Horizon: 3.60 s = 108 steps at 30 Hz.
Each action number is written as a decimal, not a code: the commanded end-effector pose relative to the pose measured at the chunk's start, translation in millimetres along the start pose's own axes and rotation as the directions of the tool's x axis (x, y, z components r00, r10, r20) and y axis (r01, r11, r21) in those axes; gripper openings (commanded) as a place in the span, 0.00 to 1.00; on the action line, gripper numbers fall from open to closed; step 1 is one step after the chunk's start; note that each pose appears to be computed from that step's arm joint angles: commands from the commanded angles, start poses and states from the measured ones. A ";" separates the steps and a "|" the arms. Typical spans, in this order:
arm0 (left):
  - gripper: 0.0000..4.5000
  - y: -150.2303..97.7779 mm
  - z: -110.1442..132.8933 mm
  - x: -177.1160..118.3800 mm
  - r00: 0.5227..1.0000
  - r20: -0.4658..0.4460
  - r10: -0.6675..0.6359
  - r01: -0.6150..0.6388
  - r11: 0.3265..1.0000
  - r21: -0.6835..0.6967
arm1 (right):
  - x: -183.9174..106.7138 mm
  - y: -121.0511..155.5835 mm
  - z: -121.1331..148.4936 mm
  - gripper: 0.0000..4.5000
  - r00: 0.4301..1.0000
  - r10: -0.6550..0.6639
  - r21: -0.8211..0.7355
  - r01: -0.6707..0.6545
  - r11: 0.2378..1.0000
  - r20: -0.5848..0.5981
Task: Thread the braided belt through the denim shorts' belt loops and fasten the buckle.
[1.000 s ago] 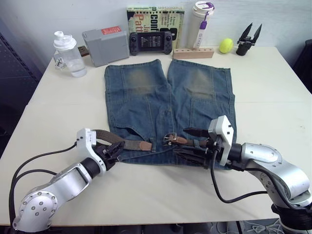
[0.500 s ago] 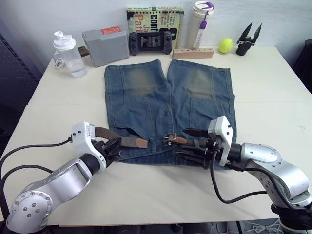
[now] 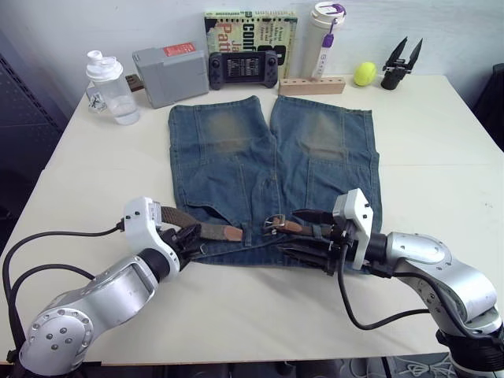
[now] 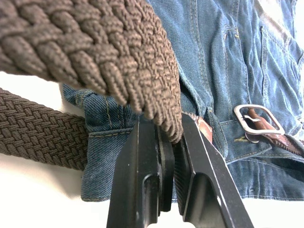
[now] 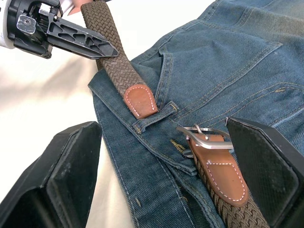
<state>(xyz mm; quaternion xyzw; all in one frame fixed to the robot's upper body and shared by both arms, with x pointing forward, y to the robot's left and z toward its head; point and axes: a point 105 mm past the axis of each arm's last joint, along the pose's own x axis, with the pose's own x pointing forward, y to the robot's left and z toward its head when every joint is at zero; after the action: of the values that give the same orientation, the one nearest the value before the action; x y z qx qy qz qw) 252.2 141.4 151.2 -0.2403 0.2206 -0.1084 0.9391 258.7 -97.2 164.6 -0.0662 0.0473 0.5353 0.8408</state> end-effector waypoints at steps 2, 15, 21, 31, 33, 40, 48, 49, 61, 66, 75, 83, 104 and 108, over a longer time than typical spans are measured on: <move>0.00 -5.9 3.8 5.3 0.999 0.028 -0.016 0.015 1.000 0.014 | 0.2 6.1 12.6 0.98 0.999 0.015 -0.026 -0.014 1.000 0.046; 0.00 -10.8 -10.7 23.4 0.995 -0.036 -0.090 0.092 0.995 0.039 | -3.1 -0.7 17.0 0.98 0.999 -0.018 -0.048 0.021 0.999 0.051; 0.00 -14.4 -13.6 19.4 0.993 -0.049 -0.111 0.114 0.991 0.065 | -4.1 0.4 14.8 0.98 0.999 -0.023 -0.045 0.025 0.999 0.049; 0.00 6.5 -29.3 12.5 0.992 -0.098 -0.077 0.083 0.994 0.063 | 4.6 4.2 13.5 0.98 0.999 0.000 -0.117 0.004 0.993 0.032; 0.00 20.7 -33.0 7.6 0.993 -0.106 -0.044 0.051 0.997 0.066 | 13.0 0.9 11.9 0.98 1.000 -0.005 -0.208 0.008 0.978 0.011; 0.00 39.3 -22.9 -0.5 0.999 -0.050 -0.016 0.017 1.000 0.021 | 39.9 -17.5 6.2 0.98 0.999 -0.033 -0.569 0.011 0.822 -0.029; 0.00 46.9 -9.4 -2.9 1.000 0.007 0.013 -0.013 1.000 0.005 | 74.9 -15.2 -1.3 0.98 0.994 0.057 -0.798 -0.108 0.593 -0.092; 0.00 48.1 -6.8 -3.8 1.000 0.016 0.017 -0.017 1.000 0.004 | 77.7 -13.8 -2.4 0.98 0.993 0.068 -0.808 -0.119 0.576 -0.097; 0.00 49.1 -2.7 -6.7 0.999 0.020 0.027 -0.028 0.999 0.027 | 107.8 -1.7 12.1 0.98 0.995 0.101 -0.880 -0.048 0.472 0.000; 0.00 45.7 -3.2 -5.2 1.000 0.014 0.014 -0.015 0.999 0.030 | 104.4 -10.1 20.9 0.98 0.998 0.048 -0.861 0.019 0.508 0.050; 0.00 42.4 -3.6 -0.8 1.000 0.004 0.000 0.000 1.000 0.028 | 93.5 -4.5 24.7 0.98 0.995 0.047 -0.844 0.051 0.534 0.090; 0.00 30.2 -7.3 11.4 0.998 -0.022 -0.064 0.064 0.998 0.013 | 72.4 -23.6 19.9 0.98 0.996 -0.054 -0.818 0.089 0.568 0.071; 0.00 16.9 -3.5 -0.5 0.992 -0.045 -0.114 0.116 0.993 0.036 | 22.4 -51.4 24.2 0.98 0.969 -0.238 -0.775 0.204 0.598 0.072; 0.00 13.3 -4.1 0.3 0.992 -0.039 -0.118 0.119 0.993 0.025 | 23.4 -50.5 24.7 0.98 0.969 -0.233 -0.774 0.204 0.599 0.076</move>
<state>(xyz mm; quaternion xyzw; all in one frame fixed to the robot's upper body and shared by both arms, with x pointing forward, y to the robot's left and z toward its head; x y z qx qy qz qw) 254.5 158.8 131.4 -0.2362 0.2379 -0.1555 0.9292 319.4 -97.2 176.3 -0.4411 -0.1569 0.3974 0.7892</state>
